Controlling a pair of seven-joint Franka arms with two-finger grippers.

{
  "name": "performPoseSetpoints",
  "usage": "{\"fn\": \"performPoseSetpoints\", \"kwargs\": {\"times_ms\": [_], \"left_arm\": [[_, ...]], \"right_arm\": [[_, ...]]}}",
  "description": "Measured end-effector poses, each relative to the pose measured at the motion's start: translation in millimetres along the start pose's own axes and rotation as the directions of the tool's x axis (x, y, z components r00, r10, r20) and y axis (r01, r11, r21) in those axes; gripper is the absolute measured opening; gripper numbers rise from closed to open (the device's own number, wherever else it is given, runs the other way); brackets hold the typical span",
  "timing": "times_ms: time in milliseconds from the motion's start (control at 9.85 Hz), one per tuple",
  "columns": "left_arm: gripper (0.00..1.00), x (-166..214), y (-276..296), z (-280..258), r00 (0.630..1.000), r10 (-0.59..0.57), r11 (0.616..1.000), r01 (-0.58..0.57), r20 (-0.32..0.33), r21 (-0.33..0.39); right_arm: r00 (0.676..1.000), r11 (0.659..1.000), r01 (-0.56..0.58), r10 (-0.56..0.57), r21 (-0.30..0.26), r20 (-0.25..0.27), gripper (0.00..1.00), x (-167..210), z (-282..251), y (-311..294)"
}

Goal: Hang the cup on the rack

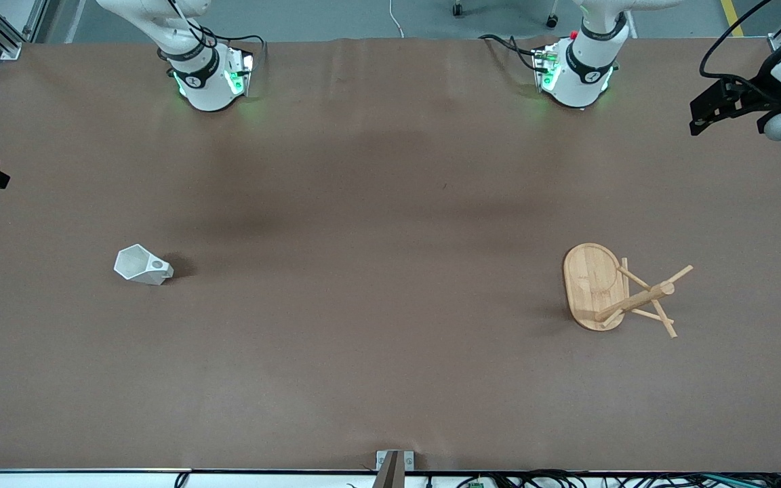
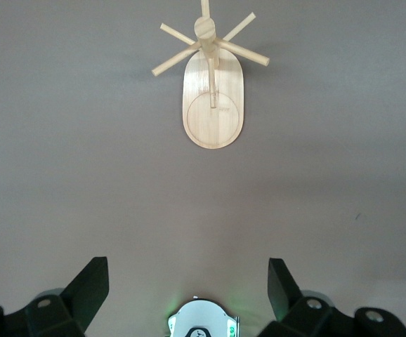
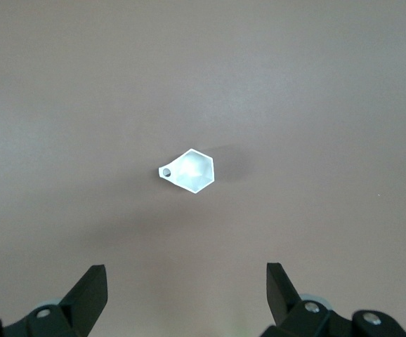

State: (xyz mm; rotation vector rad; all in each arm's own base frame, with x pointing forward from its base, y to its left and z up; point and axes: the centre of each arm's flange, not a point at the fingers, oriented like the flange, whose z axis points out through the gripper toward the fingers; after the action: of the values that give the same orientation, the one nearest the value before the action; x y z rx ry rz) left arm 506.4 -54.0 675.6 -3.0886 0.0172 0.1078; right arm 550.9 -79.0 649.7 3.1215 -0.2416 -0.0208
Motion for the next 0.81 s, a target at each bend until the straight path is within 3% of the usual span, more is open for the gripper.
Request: {"fn": "performPoseSetpoints", "kwargs": {"times_ms": [508,812], "left_arm": [[1.0,9,-12,-3,1.0,-0.023,1.0,0.023,-0.01,-0.004],[1.0,9,-15,-6,0.999,-0.029,1.0,0.029,-0.016,-0.005]], "right_arm": [[1.0,1.0,0.0,0.0,0.0,0.0,1.0,0,0,0],[1.0,1.0,-0.002,0.002,-0.001,0.028,1.0,4,24,3]]}}
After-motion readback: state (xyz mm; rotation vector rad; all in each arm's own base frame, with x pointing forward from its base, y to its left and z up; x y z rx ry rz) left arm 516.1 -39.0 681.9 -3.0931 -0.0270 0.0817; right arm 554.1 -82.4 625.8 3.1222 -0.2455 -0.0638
